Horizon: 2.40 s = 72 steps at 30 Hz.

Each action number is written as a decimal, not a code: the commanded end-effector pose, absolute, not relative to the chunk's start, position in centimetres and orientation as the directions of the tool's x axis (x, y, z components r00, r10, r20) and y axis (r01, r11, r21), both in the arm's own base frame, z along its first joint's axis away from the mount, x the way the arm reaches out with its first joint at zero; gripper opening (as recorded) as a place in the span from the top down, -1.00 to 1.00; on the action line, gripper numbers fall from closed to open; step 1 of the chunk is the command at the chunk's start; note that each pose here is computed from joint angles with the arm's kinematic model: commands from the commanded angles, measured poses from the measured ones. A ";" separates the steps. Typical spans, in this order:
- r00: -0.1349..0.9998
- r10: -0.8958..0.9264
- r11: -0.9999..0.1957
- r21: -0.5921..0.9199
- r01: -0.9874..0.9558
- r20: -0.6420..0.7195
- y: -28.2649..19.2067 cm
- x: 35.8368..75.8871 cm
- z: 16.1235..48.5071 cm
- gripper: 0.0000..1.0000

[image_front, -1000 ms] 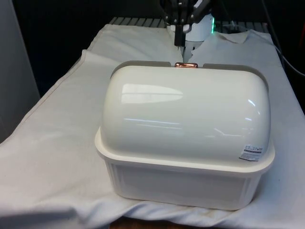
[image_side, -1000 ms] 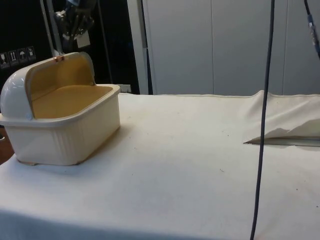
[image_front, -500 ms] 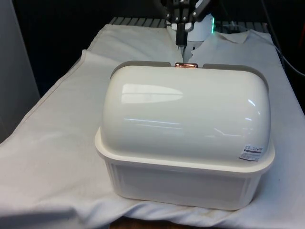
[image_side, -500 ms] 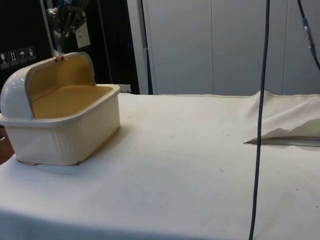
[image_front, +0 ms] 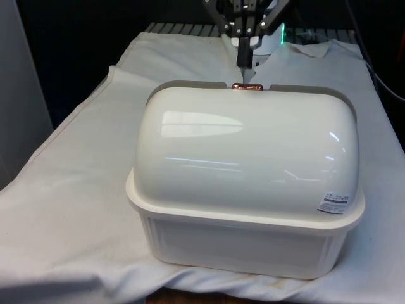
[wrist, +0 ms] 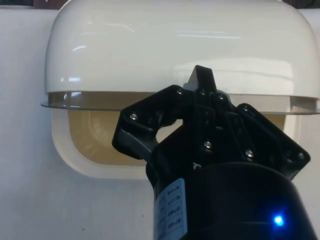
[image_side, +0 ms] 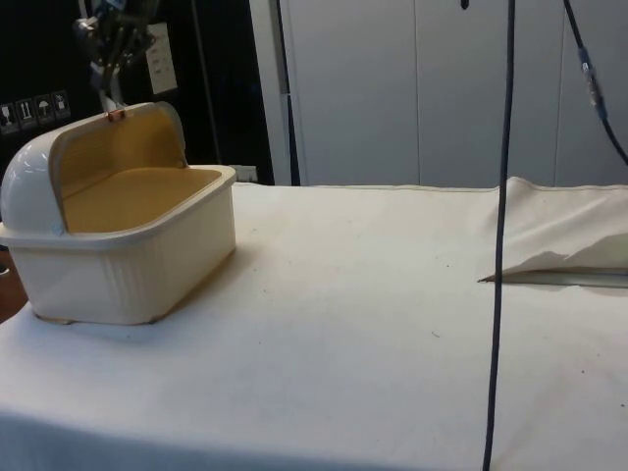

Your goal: Open the lid, then close it.

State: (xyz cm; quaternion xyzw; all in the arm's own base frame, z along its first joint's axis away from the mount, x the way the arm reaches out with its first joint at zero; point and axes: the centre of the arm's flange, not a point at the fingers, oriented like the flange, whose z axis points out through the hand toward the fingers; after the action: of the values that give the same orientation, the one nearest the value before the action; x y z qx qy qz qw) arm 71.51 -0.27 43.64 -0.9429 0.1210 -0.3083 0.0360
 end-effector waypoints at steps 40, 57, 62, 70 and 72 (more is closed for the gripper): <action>0.807 -0.314 -0.949 -0.153 -0.275 0.499 -0.5 69.5 40.2 1.00; 0.833 -0.331 -0.944 -0.162 -0.289 0.443 1.1 66.4 38.3 1.00; 0.843 -0.342 -0.939 -0.165 -0.300 0.415 1.9 65.4 36.8 1.00; 0.858 -0.351 -0.936 -0.166 -0.310 0.375 2.9 63.9 35.3 1.00; 0.861 -0.353 -0.935 -0.166 -0.313 0.366 3.0 63.5 34.9 1.00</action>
State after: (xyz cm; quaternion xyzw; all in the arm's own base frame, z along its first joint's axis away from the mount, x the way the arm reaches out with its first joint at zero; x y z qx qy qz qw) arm 63.78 2.85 34.99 -0.9645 0.1692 -0.1968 0.0485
